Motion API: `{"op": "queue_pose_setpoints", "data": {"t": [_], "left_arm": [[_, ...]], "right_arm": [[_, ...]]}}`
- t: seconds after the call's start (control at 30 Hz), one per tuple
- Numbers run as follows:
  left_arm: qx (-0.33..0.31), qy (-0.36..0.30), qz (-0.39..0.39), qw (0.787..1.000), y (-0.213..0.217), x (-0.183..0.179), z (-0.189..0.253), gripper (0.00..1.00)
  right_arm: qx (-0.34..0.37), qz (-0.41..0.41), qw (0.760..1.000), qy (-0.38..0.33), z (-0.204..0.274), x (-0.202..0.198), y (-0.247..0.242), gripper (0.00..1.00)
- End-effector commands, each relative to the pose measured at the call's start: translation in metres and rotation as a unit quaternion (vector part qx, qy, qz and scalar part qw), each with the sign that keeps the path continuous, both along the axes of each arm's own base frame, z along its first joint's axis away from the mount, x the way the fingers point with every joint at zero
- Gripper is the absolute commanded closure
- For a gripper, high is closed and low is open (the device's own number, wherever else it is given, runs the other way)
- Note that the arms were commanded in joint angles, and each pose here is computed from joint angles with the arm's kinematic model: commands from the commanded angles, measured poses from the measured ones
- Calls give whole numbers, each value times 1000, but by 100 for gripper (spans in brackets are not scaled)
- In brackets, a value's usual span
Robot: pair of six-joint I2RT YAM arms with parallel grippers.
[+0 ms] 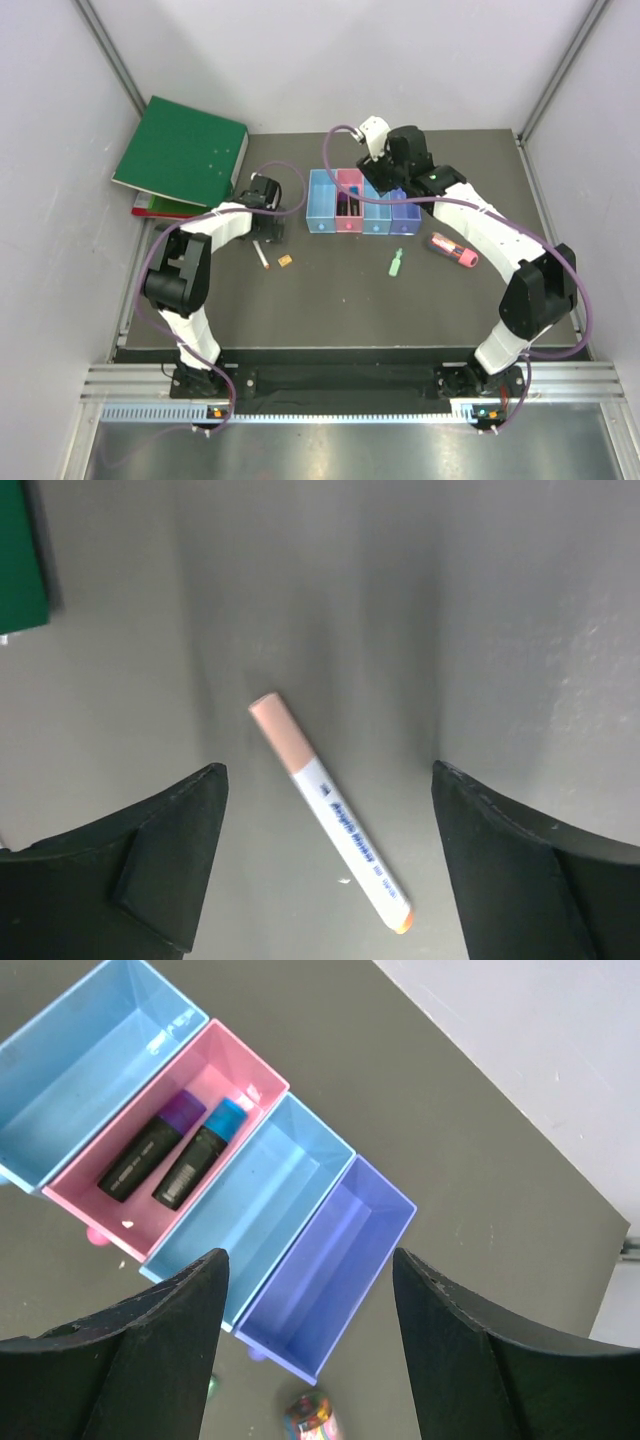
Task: Sort the stationery into containers
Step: Pick up the pen from the center of the board.
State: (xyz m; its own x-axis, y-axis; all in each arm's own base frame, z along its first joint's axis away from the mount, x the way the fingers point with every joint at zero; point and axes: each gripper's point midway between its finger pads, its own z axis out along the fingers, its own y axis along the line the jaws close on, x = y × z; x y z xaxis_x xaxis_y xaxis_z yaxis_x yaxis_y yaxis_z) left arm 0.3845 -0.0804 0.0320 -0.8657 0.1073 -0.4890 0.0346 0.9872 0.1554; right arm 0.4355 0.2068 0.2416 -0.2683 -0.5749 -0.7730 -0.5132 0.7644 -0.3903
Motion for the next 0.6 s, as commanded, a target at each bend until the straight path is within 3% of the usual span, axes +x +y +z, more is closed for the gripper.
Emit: {"op": "queue_pose_setpoints", "data": {"t": [0.0,0.23,0.37,0.57], "left_arm": [[-23,17,17,999,-6,1,-14,17],[-27,36,23,999,-5,-15,-30,24],[-28,39,27,998,0,-22,-34,37],[-29,55,34,997,8,-32,-42,36]], "right_arm": [[10,-11,1000,-27,31,-5,-7,34],[0,-19,999,-27,35,-4,-14,33],[-1,-27,999,-34,43,-2,-19,33],[-7,-32,999,-38,51,-3,-23,32]]}}
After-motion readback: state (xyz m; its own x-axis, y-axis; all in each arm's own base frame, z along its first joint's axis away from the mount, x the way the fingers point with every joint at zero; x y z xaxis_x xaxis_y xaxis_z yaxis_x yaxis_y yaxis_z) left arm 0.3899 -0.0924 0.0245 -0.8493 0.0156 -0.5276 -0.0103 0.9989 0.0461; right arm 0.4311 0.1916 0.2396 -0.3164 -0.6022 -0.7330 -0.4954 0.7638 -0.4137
